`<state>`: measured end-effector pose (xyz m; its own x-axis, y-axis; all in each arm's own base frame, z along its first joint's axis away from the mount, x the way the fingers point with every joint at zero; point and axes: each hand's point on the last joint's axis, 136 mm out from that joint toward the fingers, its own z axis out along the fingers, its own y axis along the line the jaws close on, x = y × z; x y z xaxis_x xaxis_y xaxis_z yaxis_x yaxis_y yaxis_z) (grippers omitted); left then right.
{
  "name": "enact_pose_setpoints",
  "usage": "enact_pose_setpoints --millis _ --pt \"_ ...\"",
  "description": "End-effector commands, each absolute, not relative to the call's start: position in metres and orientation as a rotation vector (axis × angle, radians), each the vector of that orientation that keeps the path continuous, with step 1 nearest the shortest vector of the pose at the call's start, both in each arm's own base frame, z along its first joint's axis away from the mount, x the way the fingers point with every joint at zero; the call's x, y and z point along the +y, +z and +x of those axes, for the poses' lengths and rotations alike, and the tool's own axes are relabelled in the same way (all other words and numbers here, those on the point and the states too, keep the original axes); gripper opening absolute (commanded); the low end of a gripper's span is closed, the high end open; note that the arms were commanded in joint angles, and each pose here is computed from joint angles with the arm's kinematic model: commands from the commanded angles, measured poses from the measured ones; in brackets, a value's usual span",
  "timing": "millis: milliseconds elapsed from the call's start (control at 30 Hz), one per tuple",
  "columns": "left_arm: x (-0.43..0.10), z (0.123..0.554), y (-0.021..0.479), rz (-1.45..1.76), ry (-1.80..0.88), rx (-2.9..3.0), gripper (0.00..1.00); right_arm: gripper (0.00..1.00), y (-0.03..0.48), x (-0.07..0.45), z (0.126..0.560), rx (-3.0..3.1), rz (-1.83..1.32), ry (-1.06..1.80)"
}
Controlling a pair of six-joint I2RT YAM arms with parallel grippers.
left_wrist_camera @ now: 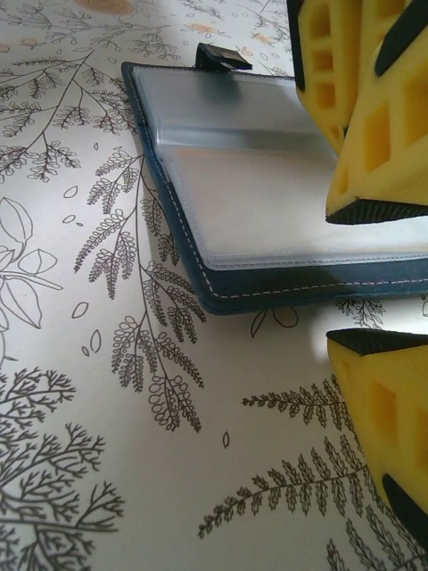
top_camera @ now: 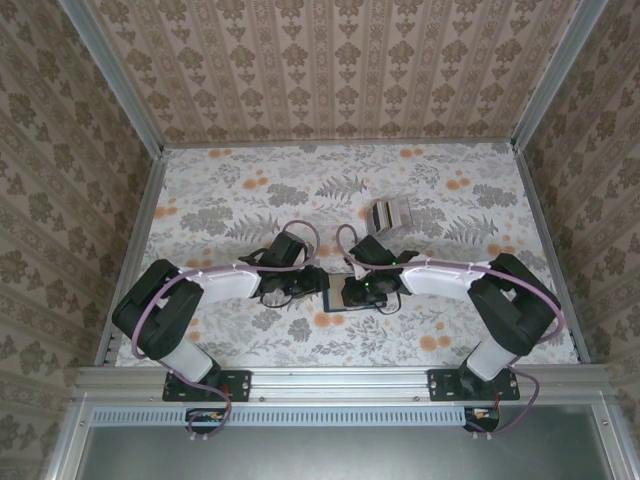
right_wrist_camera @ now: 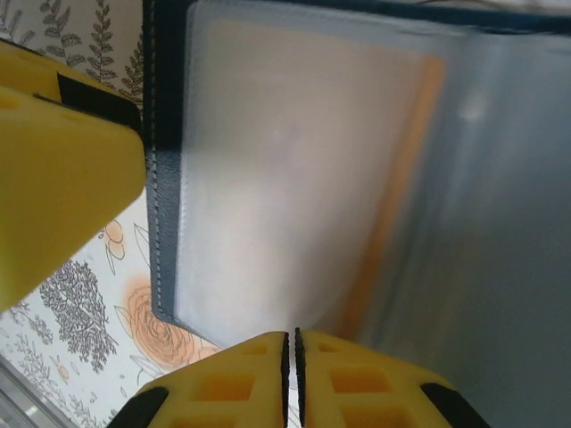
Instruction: Put the credit cards into the card holder
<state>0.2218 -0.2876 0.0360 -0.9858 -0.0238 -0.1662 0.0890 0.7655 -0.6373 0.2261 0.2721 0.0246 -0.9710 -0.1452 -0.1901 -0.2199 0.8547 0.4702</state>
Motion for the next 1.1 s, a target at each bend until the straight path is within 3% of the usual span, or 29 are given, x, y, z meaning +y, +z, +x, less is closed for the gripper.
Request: enact_pose_setpoints --millis 0,200,300,500,700,1067 --pt "-0.289 0.225 0.035 0.036 -1.046 2.785 0.38 0.14 0.018 0.285 0.228 2.889 -0.278 0.810" --pt "-0.283 0.227 0.039 0.018 -1.053 2.772 0.38 0.20 0.059 0.278 0.243 2.801 -0.292 0.757" --pt "-0.280 0.228 0.039 0.039 -1.048 2.782 0.38 0.30 0.094 0.260 0.261 2.703 -0.258 0.716" --pt "-0.276 0.226 0.045 0.067 -1.051 2.764 0.38 0.48 0.149 0.188 0.314 2.485 -0.090 0.537" --pt "-0.255 0.228 0.055 0.065 -0.957 2.723 0.41 0.53 0.177 0.128 0.366 2.434 0.054 0.368" --pt "-0.205 0.216 0.070 0.045 -0.755 2.724 0.44 0.59 0.126 0.115 0.432 2.597 0.068 0.320"
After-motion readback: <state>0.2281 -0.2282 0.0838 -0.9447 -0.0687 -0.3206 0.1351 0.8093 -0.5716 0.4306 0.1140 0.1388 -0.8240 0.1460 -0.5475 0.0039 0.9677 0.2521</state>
